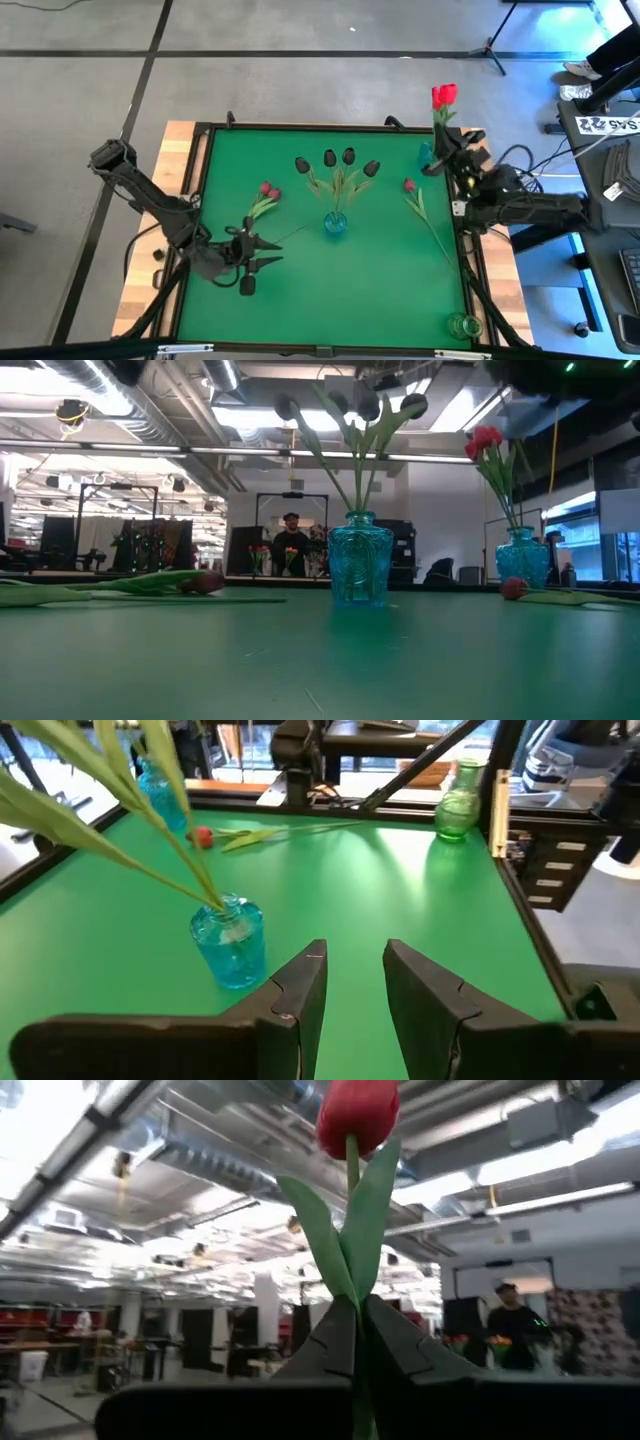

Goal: Sort flowers into vase by color
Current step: Put the red tulip into the top blue vase

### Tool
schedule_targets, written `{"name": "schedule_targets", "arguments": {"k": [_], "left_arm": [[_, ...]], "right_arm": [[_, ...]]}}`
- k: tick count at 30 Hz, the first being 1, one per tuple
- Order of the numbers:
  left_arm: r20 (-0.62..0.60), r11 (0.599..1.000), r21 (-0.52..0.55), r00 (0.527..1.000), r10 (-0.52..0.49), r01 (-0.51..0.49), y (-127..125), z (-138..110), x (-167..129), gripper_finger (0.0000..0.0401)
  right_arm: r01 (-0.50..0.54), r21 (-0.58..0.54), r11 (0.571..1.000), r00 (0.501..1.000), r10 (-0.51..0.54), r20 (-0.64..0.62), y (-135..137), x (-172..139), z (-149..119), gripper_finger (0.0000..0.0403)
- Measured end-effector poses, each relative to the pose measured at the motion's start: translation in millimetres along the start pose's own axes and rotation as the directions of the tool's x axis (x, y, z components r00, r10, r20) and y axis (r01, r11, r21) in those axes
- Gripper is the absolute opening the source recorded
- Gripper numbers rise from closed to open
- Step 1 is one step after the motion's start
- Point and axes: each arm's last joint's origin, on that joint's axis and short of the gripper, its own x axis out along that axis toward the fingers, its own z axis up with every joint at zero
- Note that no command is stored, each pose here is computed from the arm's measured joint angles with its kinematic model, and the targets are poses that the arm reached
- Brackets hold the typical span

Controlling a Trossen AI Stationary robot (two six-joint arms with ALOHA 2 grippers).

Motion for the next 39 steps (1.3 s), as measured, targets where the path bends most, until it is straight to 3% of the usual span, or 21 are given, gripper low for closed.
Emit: {"name": "schedule_targets", "arguments": {"k": [4,8,10,16,24,31,35,39], "left_arm": [[-0.023,0.999,-0.03,1.0,0.014,-0.015,14.3,4.5,14.0,0.01],[-0.033,0.998,-0.051,0.999,0.043,-0.044,24.0,6.2,25.0,0.01],[-0.028,0.997,-0.052,0.998,0.056,-0.058,25.4,5.8,30.9,0.01],[-0.005,0.998,-0.046,0.999,0.045,-0.046,28.0,4.7,52.1,0.01],[0.014,0.995,-0.085,0.998,0.055,-0.054,38.9,4.0,74.9,0.01],[0.014,0.992,-0.092,0.996,0.088,-0.087,52.8,6.2,83.8,0.01],[0.012,0.991,-0.086,0.994,0.104,-0.103,59.9,7.5,87.1,0.01],[0.001,0.993,-0.093,0.997,0.071,-0.071,65.0,8.3,90.0,0.01]], "right_arm": [[0.026,-0.007,1.0,1.0,-0.026,-0.004,-19.8,9.1,-12.0,0.0006],[0.043,0.007,0.999,0.974,-0.043,0.22,-36.3,0.3,-2.6,0.0004],[0.083,-0.01,0.996,0.965,-0.078,0.252,-42.0,-5.4,-4.5,0.0005],[0.17,-0.114,0.979,0.976,-0.151,0.157,-54.8,-9.1,-24.6,0.0004],[0.263,-0.197,0.944,0.959,-0.233,0.162,-71.1,-2.3,-35.2,0.0004],[0.287,-0.213,0.934,0.948,-0.246,0.202,-74.5,5.0,-47.5,0.0004],[0.277,-0.271,0.922,0.96,-0.251,0.128,-75.3,10.4,-62.8,0.0004],[0.285,-0.31,0.907,0.958,-0.256,0.132,-75.5,10.4,-62.9,0.0005]]}}
